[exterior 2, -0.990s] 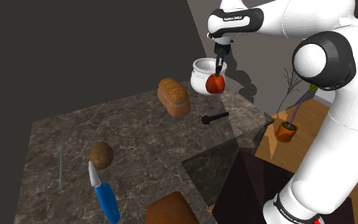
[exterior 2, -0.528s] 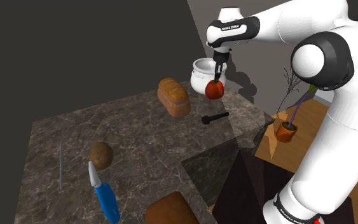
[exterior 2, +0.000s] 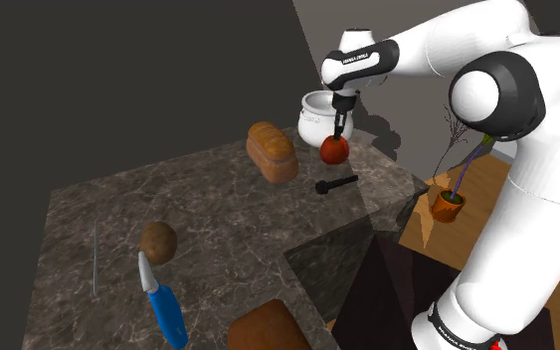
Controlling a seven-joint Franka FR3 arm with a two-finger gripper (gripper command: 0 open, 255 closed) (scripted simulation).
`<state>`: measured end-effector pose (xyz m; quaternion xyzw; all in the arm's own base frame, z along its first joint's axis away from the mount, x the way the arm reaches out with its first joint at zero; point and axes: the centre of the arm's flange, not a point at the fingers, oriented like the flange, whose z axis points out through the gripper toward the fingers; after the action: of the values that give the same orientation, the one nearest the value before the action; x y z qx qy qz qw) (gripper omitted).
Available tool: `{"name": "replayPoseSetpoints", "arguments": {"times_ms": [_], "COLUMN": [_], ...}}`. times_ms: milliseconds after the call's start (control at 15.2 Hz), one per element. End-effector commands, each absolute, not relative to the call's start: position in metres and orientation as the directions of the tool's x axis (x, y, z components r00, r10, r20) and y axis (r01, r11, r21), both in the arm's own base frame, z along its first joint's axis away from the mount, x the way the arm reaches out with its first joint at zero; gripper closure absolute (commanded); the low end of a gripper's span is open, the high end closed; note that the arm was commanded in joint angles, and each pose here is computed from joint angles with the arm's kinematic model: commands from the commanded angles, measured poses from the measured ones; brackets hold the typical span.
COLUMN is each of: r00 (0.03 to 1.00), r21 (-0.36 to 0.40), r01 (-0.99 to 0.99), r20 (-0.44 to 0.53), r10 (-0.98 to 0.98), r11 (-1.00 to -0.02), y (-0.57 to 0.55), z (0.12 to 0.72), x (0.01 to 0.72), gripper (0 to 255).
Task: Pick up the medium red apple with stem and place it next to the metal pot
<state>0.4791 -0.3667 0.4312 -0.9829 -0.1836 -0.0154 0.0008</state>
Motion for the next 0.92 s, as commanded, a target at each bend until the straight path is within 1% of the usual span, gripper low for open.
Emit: {"name": "replayPoseSetpoints", "arguments": {"times_ms": [0,132,660,726,858], "r00": [0.932,0.932,0.932,0.932,0.932], "r21": [0.005,0.005,0.005,0.005,0.005], "r01": [0.361,0.361,0.361,0.361,0.361], "r20": [0.031,0.031,0.031,0.031,0.031], "r10": [0.361,0.361,0.361,0.361,0.361], "r11": [-0.933,-0.933,-0.933,-0.933,-0.933], "y": [-0.367,-0.367,-0.367,-0.367,-0.367], "z": [0.422,0.409,0.409,0.409,0.409], "x": [0.480,0.480,0.480,0.480,0.480], "gripper": [255,255,255,0,0]}}
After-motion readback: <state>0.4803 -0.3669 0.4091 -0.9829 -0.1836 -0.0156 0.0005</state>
